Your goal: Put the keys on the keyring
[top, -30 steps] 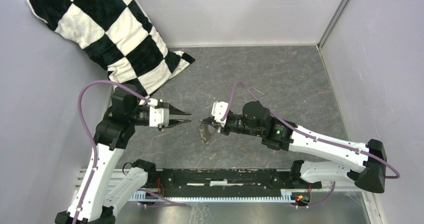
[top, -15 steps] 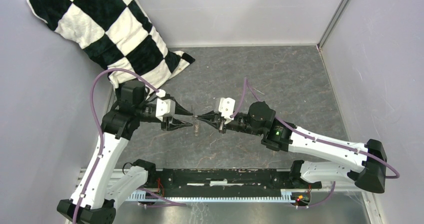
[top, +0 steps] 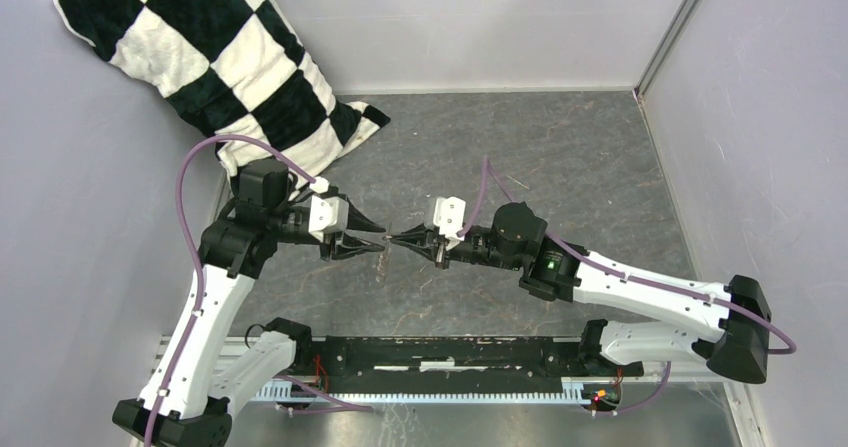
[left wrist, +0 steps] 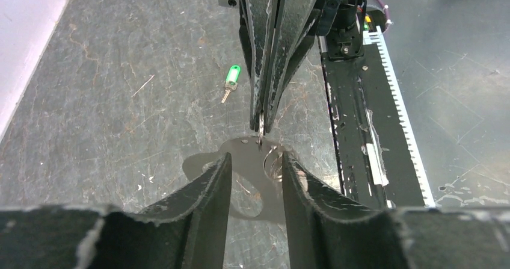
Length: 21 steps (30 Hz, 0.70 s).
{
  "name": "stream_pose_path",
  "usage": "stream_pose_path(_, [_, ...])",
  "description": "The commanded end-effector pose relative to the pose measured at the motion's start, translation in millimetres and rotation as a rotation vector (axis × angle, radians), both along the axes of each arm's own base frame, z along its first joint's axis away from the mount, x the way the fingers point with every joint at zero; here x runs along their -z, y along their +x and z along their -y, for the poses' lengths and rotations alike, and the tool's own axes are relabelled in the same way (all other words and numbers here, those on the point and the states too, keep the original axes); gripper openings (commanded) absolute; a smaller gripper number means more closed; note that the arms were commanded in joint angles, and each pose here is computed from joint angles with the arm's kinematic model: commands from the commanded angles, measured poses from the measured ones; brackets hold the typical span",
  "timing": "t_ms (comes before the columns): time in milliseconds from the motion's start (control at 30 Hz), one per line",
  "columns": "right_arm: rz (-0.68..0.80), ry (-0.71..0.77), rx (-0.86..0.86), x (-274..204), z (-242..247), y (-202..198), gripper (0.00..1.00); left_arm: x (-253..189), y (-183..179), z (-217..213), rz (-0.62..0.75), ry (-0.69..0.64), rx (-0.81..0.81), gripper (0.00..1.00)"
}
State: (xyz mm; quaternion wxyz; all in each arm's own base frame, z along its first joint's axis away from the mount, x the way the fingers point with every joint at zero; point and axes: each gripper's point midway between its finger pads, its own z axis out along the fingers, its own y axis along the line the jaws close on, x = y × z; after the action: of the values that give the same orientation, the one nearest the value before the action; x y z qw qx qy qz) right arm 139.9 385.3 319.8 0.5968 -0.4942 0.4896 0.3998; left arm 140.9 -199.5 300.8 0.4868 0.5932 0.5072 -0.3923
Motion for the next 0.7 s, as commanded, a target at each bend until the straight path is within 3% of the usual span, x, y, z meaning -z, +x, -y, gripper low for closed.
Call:
stream_pose_path(0, [0.015, 0.056, -0.028, -22, -4, -4, 0.01, -16, -6, 2, 0.048, -0.032, 0.044, 0.39])
stream_pose_path(100, [0.013, 0.053, -0.030, -21, -5, -4, 0.01, -18, -7, 3, 0.046, -0.037, 0.047, 0.32])
stream_pose_path(333, [0.013, 0.060, -0.029, -24, -5, -3, 0.01, -15, -10, 1, 0.057, -0.035, 0.044, 0.26])
stream_pose_path(600, [0.013, 0.088, -0.038, -31, -7, -4, 0.01, -11, -12, 1, 0.050, -0.034, 0.046, 0.32])
stream_pose_path(667, [0.012, 0.090, -0.046, -31, -9, -5, 0.01, -11, -11, 1, 0.040, -0.033, 0.045, 0.28])
